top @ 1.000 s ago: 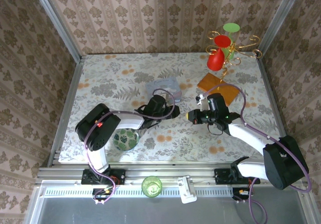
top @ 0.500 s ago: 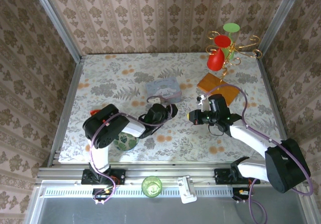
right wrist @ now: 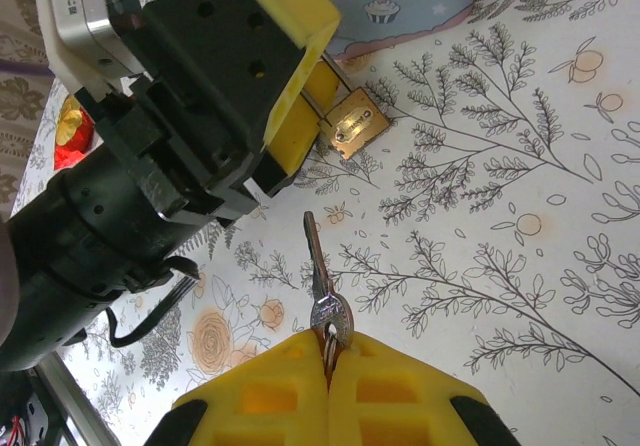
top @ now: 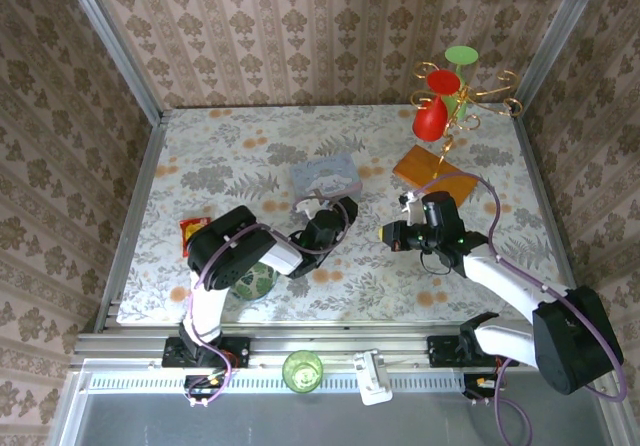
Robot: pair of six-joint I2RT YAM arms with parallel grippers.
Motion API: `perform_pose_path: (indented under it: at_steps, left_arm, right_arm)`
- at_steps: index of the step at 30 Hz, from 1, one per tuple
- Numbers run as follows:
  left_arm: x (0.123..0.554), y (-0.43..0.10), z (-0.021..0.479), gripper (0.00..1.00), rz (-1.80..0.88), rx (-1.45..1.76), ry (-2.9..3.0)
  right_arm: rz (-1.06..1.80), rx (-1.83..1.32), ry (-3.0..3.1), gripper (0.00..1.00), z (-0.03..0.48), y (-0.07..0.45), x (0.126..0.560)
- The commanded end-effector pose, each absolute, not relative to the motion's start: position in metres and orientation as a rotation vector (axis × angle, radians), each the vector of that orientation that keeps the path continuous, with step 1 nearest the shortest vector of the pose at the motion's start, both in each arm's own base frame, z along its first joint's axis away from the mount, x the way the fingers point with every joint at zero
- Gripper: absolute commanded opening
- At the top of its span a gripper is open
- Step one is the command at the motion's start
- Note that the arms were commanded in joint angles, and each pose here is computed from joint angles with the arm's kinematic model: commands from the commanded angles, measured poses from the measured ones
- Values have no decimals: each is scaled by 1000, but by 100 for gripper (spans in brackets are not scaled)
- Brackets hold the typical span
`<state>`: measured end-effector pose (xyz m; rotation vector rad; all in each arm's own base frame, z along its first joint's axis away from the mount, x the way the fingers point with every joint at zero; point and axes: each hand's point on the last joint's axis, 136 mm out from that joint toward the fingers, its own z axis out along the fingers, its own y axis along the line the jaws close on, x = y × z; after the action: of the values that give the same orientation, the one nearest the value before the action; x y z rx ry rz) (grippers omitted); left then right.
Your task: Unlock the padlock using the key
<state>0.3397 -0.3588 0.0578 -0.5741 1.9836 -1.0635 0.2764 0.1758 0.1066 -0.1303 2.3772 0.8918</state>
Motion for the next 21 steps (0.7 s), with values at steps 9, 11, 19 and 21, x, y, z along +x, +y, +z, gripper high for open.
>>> perform_pose_path:
  at_steps: [9, 11, 19, 21]
  left_arm:
    - [299, -342, -35, 51, -720, -560, 2340]
    - [295, -346, -34, 52, -719, -543, 2353]
    - [284, -353, -47, 39, -807, -597, 2358]
    - [283, -354, -42, 39, -776, -566, 2361]
  right_arm:
    - [866, -118, 2385, 0, 104, 165, 273]
    - [861, -117, 2386, 0, 104, 165, 274]
    - [864, -108, 2379, 0, 107, 165, 277]
    - [863, -108, 2377, 0, 108, 165, 277]
